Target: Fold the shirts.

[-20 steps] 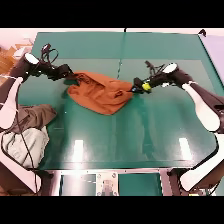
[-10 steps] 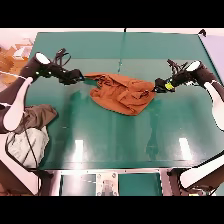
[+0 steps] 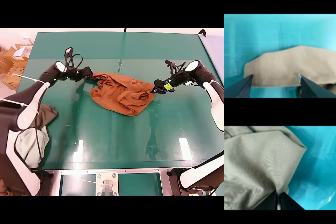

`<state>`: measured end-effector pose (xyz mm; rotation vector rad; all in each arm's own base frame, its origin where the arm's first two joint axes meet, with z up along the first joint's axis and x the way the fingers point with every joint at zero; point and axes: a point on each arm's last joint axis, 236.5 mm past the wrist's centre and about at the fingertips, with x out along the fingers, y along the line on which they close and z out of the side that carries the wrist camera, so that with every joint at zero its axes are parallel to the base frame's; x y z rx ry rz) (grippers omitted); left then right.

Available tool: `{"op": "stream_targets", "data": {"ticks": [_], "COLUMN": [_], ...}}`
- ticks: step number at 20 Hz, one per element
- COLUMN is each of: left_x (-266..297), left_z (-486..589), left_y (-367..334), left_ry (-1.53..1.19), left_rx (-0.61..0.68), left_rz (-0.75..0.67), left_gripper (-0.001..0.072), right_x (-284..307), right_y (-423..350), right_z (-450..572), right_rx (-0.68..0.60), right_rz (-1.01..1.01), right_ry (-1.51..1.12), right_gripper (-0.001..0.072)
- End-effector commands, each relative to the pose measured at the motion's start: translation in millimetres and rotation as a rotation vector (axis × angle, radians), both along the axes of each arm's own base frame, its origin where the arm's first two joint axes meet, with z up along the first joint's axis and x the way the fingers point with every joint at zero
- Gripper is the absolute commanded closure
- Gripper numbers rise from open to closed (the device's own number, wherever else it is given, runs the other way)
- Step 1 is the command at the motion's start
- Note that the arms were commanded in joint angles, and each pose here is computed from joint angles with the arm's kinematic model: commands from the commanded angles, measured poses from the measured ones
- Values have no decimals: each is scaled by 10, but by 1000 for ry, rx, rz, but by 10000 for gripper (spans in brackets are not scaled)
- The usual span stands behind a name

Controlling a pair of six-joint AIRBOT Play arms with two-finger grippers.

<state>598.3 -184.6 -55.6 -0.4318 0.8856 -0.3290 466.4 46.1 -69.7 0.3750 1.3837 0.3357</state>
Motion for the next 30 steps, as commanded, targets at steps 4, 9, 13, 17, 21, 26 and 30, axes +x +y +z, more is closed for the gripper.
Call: {"op": "stream_targets", "data": {"ticks": [4, 9, 13, 17, 21, 26, 30], "left_x": [47, 15, -99, -351, -466, -1322, -1778], "left_z": [-84, -8, 364, 43, -302, -376, -534], "left_y": [18, 57, 329, 467, 26, -542, -782], "left_ry": [-28, -13, 132, 290, 331, 543, 641], "left_rx": [37, 45, -57, -43, -66, -40, -1], "left_rz": [-9, -49, -69, -66, -106, -390, -495], "left_gripper": [608, 585, 14, 14, 14, 16, 525], "right_x": [-2, -3, 0, 6, -1, 1, -25], "right_y": [15, 7, -11, -3, -2, -8, 75], "right_z": [6, 6, 6, 7, 6, 8, 46], "right_rx": [1, 1, 0, 0, 0, 2, 42], "right_rz": [5, 3, -1, 0, 1, -1, -4], "right_ry": [-1, 0, -1, -3, -1, -1, 13], "right_gripper": [693, 693, 693, 692, 692, 692, 692]}}
